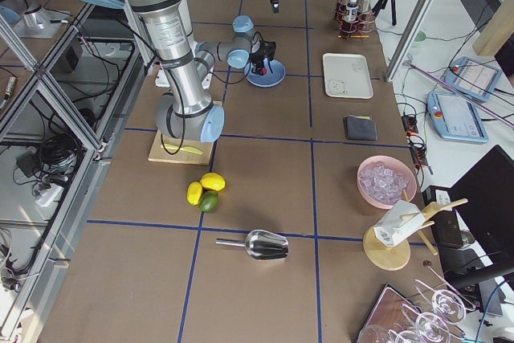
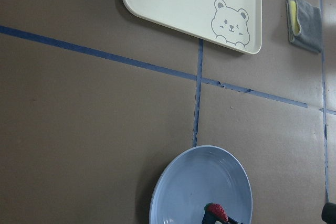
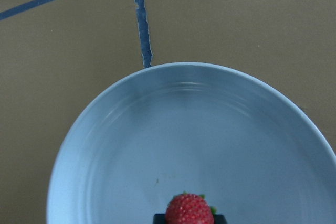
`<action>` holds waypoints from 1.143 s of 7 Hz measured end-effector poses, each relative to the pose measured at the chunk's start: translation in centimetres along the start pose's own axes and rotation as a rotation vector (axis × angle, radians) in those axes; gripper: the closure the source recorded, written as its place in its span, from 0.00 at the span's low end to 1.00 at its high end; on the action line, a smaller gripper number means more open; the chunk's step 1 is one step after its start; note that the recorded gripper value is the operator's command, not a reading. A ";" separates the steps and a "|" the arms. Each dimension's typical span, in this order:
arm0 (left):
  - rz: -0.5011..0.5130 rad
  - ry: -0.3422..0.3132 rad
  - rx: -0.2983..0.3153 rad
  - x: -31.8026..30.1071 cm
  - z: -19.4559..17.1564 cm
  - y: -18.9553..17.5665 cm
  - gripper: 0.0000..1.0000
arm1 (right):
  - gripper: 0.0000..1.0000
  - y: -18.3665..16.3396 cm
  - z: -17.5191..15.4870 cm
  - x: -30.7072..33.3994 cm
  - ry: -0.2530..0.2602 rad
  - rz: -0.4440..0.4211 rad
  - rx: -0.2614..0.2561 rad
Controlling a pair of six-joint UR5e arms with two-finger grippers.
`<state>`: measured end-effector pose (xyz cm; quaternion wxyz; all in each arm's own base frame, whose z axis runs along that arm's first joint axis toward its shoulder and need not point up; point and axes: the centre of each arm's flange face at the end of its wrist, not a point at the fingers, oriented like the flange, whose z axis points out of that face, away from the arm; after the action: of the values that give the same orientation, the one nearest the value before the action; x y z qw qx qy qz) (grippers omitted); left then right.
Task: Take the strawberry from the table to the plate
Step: 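Lower the strawberry onto the plate and open the right gripper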
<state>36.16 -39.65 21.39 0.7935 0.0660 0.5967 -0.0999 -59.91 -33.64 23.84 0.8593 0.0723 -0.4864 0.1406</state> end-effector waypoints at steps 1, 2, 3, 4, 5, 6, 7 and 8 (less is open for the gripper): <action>-0.001 -0.002 0.000 -0.1 0.0 0.0 0.01 | 1.00 0.0 0.2 -0.2 0.000 -0.001 0.000; -0.001 -0.003 0.000 -0.1 0.1 0.0 0.01 | 1.00 0.0 0.4 -0.4 0.002 -0.001 0.000; -0.002 -0.004 -0.001 -0.2 0.1 0.0 0.01 | 1.00 0.0 0.7 -0.4 0.006 -0.002 -0.001; -0.002 -0.005 -0.001 -0.2 0.1 0.0 0.01 | 1.00 0.0 0.9 -0.2 0.013 -0.003 -0.001; -0.003 -0.006 0.000 -0.3 0.1 0.0 0.01 | 0.92 0.0 1.0 -0.1 0.017 -0.003 -0.001; -0.003 -0.007 0.000 -0.4 0.1 -0.1 0.01 | 0.78 0.0 1.1 -0.2 0.018 -0.003 -0.002; -0.004 -0.008 0.000 -0.4 0.1 -0.1 0.01 | 0.45 0.0 1.0 -0.3 0.015 -0.002 -0.002; -0.004 -0.008 0.000 -0.4 0.1 -0.1 0.01 | 0.11 0.0 1.0 -0.4 0.011 -0.001 -0.004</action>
<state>36.11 -39.69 21.82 0.7956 0.0646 0.5937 -0.1017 -60.91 -33.93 23.96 0.8621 0.0701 -0.4820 0.1398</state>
